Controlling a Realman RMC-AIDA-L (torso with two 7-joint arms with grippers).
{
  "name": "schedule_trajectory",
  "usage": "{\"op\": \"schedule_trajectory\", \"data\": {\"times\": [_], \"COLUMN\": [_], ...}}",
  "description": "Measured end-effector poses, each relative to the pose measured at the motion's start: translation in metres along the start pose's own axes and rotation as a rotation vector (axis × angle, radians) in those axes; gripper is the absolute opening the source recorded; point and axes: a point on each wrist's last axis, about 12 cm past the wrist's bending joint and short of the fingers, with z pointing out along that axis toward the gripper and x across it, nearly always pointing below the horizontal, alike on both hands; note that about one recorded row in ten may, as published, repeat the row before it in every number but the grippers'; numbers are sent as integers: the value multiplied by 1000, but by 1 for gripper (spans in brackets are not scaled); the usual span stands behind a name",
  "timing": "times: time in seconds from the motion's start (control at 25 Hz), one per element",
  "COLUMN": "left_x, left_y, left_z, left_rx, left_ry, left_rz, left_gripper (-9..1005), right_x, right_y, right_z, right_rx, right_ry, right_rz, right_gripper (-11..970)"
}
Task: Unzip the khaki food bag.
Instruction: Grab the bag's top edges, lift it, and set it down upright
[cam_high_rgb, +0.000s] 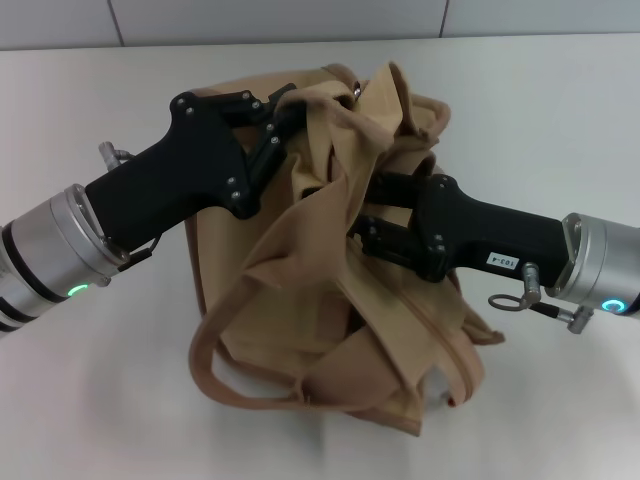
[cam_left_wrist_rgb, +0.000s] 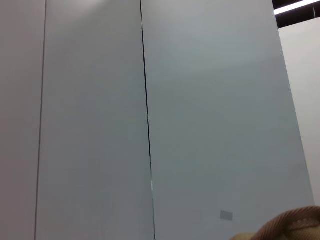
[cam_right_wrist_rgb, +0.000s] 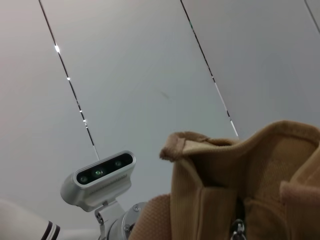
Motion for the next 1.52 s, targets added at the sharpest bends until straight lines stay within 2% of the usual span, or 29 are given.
{"op": "schedule_trajectory", "data": {"times": [0.12,0.24,0.68,0.84,1.28,1.52], "left_x": [0,0,0,0,0,0], "left_y": [0,0,2,3,2,1], "left_z": [0,0,3,3,2,1], "left_rx": [2,1,-1,-2,-3,-5], "left_ry": [1,2,8,8,6,5], "left_rz": [-1,-1,6,7,4,2], "left_gripper": [88,88,89,89,90,91], "right_x": [0,0,-7,-8,1,4], "right_y": [1,4,10,10,-4,-5], "right_z": [1,4,-2,-4,-9,-14], "right_rx": [-14,-52,-137,-140,11,50], "right_ry": [6,24,36,34,80,67], "right_rz": [-1,-2,16,27,89,94], "right_gripper": [528,292,191,193,261,381]}}
